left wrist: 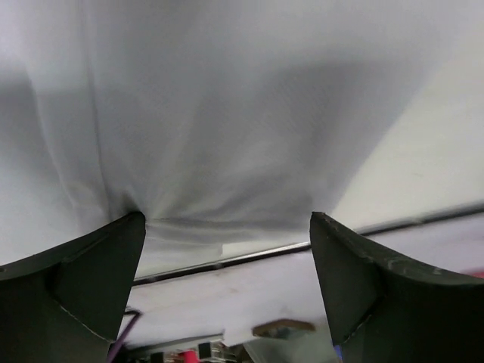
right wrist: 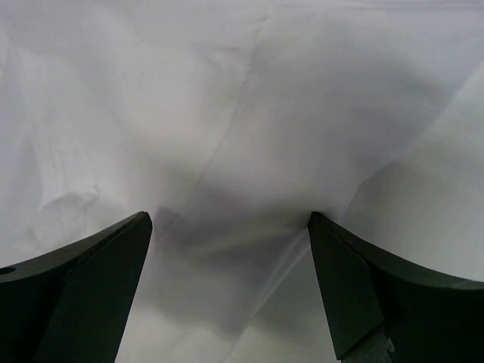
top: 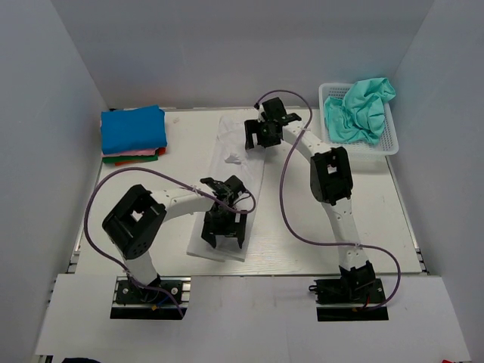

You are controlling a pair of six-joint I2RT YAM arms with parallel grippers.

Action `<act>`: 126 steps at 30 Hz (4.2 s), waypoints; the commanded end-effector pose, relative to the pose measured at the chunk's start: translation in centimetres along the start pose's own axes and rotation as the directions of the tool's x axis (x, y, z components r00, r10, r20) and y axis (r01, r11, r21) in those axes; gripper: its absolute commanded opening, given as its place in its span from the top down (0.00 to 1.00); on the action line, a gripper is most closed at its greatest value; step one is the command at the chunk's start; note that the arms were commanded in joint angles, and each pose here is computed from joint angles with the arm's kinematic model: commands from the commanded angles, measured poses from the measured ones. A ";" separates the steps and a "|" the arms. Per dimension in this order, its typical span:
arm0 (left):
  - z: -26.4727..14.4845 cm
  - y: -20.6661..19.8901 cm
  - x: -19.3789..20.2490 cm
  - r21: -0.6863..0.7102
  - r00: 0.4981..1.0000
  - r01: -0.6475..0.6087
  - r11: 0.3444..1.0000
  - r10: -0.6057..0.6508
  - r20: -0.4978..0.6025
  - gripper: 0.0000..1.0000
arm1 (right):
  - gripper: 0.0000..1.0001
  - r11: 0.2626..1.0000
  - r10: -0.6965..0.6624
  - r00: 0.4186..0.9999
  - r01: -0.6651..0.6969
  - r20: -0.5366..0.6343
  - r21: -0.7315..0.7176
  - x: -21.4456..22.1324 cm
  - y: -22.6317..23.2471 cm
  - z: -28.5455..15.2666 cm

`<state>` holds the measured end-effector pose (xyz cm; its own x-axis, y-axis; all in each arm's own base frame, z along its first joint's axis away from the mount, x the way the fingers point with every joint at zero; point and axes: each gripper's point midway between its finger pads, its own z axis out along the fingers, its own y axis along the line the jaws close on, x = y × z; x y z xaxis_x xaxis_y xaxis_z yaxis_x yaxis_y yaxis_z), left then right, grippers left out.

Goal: Fold and stack the t-shirts
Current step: Rotate the tshirt 90 degrees, then grab the bottom of the folded rectangular tshirt with both arms, then fold the folded rectangular tshirt in 1/3 of the way

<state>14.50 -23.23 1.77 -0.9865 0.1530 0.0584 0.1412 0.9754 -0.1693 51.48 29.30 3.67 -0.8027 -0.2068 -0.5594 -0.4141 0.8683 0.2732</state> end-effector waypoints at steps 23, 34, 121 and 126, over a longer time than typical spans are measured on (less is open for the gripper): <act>-8.6 -2.9 -3.9 0.066 0.962 -0.099 0.993 0.079 0.262 0.00 | 0.10 0.997 -0.030 0.959 0.047 0.283 -0.053 -5.9 3.3 -15.6; -3.6 2.5 0.7 0.090 0.985 0.127 0.988 -0.136 0.102 0.00 | 0.10 0.983 0.100 0.969 -0.132 -0.227 -0.127 18.0 7.9 -19.0; -11.6 2.1 -33.4 0.191 0.822 0.120 0.974 -0.205 0.532 0.80 | 0.78 0.977 0.203 0.975 -0.208 0.084 0.051 -0.3 0.3 -8.6; -15.7 3.6 -36.2 0.246 0.748 0.128 0.961 -0.256 0.612 0.00 | 0.10 0.991 0.137 0.974 -0.135 0.180 -0.022 -4.2 0.6 -9.2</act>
<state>48.93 -23.25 8.28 -0.9025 -0.1817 -0.3904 -0.0525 0.9462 -0.3192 47.18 24.99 8.16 -0.8696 -0.0036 -0.4938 -0.1923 0.9235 0.3318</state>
